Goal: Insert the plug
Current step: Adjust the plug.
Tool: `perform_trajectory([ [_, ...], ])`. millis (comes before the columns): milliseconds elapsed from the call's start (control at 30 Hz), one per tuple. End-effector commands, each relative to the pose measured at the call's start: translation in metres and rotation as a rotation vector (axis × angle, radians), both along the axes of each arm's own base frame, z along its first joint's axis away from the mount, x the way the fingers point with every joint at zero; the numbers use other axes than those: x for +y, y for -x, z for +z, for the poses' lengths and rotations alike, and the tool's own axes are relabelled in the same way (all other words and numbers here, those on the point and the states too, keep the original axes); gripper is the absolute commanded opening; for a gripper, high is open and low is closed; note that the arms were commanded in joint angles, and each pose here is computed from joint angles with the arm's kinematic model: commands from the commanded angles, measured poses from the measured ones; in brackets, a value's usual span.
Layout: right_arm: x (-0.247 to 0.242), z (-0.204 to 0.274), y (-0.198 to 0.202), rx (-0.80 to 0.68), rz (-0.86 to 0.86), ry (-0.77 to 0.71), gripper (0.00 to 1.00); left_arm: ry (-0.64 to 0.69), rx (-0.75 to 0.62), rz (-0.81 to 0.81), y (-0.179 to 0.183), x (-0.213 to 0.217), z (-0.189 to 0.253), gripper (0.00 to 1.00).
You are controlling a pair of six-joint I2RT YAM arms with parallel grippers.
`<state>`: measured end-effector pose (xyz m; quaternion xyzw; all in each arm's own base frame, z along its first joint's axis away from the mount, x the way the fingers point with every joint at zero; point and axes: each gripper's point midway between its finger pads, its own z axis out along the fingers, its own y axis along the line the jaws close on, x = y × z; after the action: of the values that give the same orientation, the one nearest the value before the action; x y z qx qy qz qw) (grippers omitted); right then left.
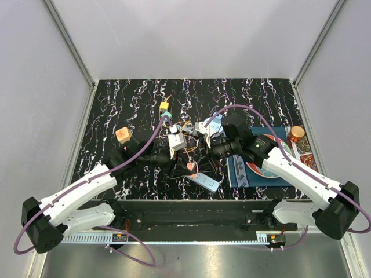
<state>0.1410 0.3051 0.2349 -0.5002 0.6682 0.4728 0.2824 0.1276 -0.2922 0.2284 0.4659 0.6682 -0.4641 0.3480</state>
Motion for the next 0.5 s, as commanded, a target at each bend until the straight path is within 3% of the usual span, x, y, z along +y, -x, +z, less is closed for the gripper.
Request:
perform_trajectory([
  [0, -0.003, -0.016, -0.018, -0.024, -0.092, 0.084, 0.0, 0.041, -0.173, 0.202, -0.038, 0.012, 0.041, 0.49],
  [167, -0.005, -0.044, -0.034, -0.009, -0.187, 0.142, 0.0, 0.014, -0.201, 0.463, -0.066, 0.042, 0.04, 0.78],
  [267, -0.004, -0.049, -0.045, -0.016, -0.261, 0.13, 0.0, 0.017, -0.167, 0.625, -0.079, 0.06, 0.034, 0.84],
  [300, -0.002, -0.046, -0.047, -0.019, -0.274, 0.107, 0.0, 0.005, -0.161, 0.709, -0.087, 0.071, 0.026, 0.91],
  [467, 0.001, -0.034, -0.042, -0.025, -0.264, 0.04, 0.0, 0.028, 0.01, 0.974, -0.11, 0.091, -0.001, 0.93],
])
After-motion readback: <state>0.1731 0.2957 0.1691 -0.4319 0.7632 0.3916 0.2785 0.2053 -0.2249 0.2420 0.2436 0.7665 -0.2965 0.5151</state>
